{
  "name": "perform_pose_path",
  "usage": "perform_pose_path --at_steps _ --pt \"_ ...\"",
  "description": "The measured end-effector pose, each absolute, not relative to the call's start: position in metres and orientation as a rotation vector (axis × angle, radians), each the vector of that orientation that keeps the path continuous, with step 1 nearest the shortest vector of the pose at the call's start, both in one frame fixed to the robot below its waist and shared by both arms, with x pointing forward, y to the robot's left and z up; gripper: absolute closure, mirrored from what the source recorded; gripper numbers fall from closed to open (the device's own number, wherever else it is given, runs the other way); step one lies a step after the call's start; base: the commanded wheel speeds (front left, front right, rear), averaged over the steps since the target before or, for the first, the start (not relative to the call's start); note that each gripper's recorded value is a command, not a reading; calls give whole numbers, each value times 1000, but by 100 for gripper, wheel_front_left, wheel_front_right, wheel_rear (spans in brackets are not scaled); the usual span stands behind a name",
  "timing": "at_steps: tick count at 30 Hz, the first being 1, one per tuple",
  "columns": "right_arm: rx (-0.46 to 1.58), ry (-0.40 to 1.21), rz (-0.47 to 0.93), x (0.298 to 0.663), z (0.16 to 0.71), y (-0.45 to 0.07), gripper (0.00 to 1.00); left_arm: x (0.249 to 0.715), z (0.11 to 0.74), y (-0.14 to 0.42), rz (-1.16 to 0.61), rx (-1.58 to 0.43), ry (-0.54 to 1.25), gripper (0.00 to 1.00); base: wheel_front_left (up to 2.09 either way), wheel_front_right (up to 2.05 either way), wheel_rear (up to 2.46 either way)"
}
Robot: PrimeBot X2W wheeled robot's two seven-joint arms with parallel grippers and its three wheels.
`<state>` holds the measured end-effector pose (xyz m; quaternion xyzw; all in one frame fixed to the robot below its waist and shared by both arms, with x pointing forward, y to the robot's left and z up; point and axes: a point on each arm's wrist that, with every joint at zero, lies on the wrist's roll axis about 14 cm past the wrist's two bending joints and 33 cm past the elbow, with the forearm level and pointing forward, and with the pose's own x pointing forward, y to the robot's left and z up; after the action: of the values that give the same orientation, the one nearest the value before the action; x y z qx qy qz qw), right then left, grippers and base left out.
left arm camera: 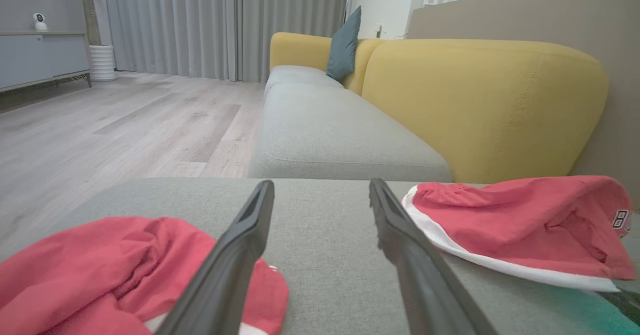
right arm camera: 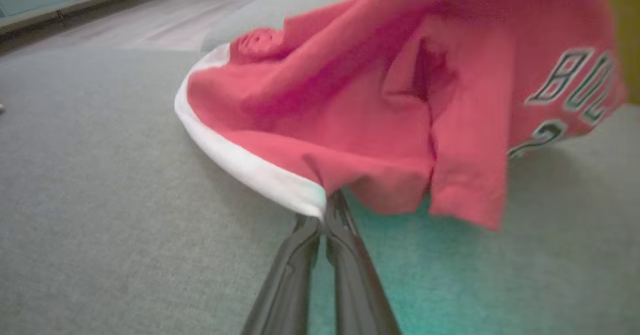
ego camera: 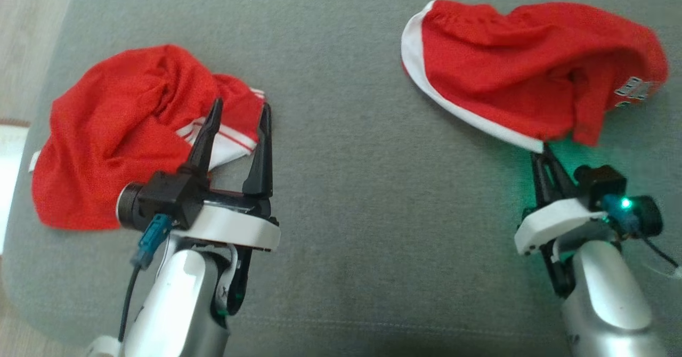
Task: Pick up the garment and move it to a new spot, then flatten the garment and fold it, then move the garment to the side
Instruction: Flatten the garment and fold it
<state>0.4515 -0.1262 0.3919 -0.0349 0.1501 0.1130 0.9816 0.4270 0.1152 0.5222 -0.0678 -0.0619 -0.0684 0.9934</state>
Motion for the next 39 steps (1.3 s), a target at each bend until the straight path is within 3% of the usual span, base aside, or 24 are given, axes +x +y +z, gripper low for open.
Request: perform_pose_path --at_steps 6,14,20,29,39 --pt "-250 128 179 461 459 -150 100 423 534 98 -186 -148 -152 0 0 0 0" --pt "-560 99 84 438 505 -198 100 411 544 85 -215 -167 -170 0 0 0 0" --pt "-660 57 22 439 545 -220 100 406 546 86 -208 -174 -175 0 0 0 0" --pt "-605 279 107 431 472 -211 100 406 532 90 -195 -174 -137 0 0 0 0" --pt "-428 486 23 415 417 -232 100 410 517 90 -199 -165 -96 0 0 0 0"
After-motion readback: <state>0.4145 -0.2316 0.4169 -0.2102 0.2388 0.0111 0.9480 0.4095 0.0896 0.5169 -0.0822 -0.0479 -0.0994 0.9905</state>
